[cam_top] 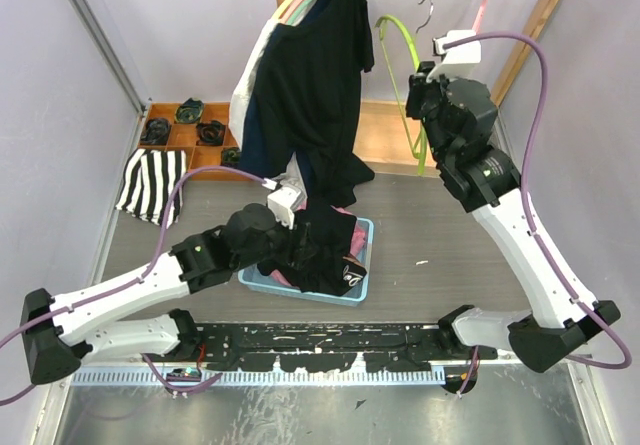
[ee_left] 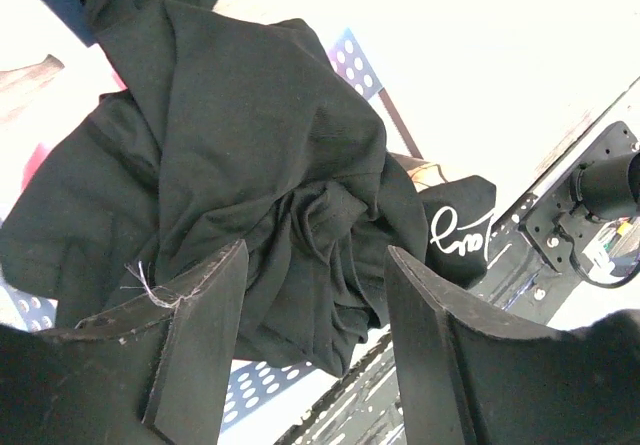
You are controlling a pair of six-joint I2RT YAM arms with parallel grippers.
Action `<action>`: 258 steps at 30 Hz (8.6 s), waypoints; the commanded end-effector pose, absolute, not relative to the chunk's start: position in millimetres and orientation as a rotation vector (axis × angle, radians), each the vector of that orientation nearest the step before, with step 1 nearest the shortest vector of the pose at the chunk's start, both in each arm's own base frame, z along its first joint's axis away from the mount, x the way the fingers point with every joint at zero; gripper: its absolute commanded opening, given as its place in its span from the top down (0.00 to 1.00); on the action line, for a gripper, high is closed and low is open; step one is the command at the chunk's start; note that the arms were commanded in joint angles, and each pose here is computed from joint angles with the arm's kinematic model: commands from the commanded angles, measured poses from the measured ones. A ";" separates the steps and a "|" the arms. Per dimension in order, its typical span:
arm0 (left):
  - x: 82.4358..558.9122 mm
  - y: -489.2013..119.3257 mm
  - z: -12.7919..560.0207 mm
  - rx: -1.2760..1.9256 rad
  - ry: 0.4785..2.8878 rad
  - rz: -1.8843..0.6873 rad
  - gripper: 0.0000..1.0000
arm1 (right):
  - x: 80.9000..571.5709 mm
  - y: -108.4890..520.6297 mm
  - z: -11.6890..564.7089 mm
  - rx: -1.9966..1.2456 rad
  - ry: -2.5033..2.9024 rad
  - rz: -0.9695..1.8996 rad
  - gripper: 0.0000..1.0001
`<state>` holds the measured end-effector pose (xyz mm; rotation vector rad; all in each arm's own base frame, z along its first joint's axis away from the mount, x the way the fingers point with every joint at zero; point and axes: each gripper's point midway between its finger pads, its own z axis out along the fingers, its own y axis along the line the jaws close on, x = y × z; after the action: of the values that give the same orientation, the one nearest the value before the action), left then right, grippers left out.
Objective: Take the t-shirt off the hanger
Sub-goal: Place the T-shirt in the bin, then place the hanger on the clothesline, then pick up the hanger from the clothesline.
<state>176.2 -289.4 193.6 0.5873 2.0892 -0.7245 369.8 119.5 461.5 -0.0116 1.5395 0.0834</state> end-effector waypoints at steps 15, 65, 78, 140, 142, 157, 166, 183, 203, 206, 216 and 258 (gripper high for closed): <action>178.4 -259.4 241.6 0.471 1.840 -0.774 0.33 | 373.5 88.3 563.3 0.011 1.275 0.174 0.99; 183.5 -254.0 241.6 0.456 1.836 -0.732 0.32 | 465.5 59.1 543.4 0.154 1.354 0.221 0.99; 184.0 -257.5 247.7 0.465 1.826 -0.740 0.32 | 461.0 7.9 516.5 0.230 1.409 0.147 0.99; 189.2 -253.8 264.6 0.418 1.815 -0.723 0.31 | 378.8 134.6 544.3 -0.055 1.367 0.457 0.34; 189.6 -253.5 264.0 0.417 1.816 -0.720 0.31 | 379.7 138.0 540.6 -0.060 1.377 0.456 0.34; 192.6 -247.1 266.5 0.389 1.802 -0.697 0.25 | 390.8 249.4 528.0 -0.129 1.405 0.607 0.33; 186.6 -233.6 266.6 0.362 1.787 -0.708 0.25 | 393.0 319.4 529.0 -0.162 1.392 0.734 0.33; 182.5 -216.1 266.5 0.331 1.773 -0.694 0.23 | 429.6 361.1 515.8 -0.038 1.441 0.707 0.40; 185.9 -224.9 267.4 0.344 1.767 -0.699 0.23 | 431.7 296.7 497.2 0.123 1.541 0.399 0.51; 185.3 -226.2 269.0 0.346 1.763 -0.709 0.23 | 427.6 285.6 495.0 0.130 1.555 0.354 0.51; 185.6 -228.7 268.0 0.351 1.764 -0.713 0.23 | 425.0 257.5 494.0 0.164 1.561 0.234 0.48; 191.0 -236.1 280.7 0.356 1.734 -0.713 0.22 | 418.3 173.3 560.6 0.172 1.380 0.111 0.99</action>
<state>187.4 -231.2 260.5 0.3793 1.7909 -0.6849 447.6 214.4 470.1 0.0422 1.6269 0.0433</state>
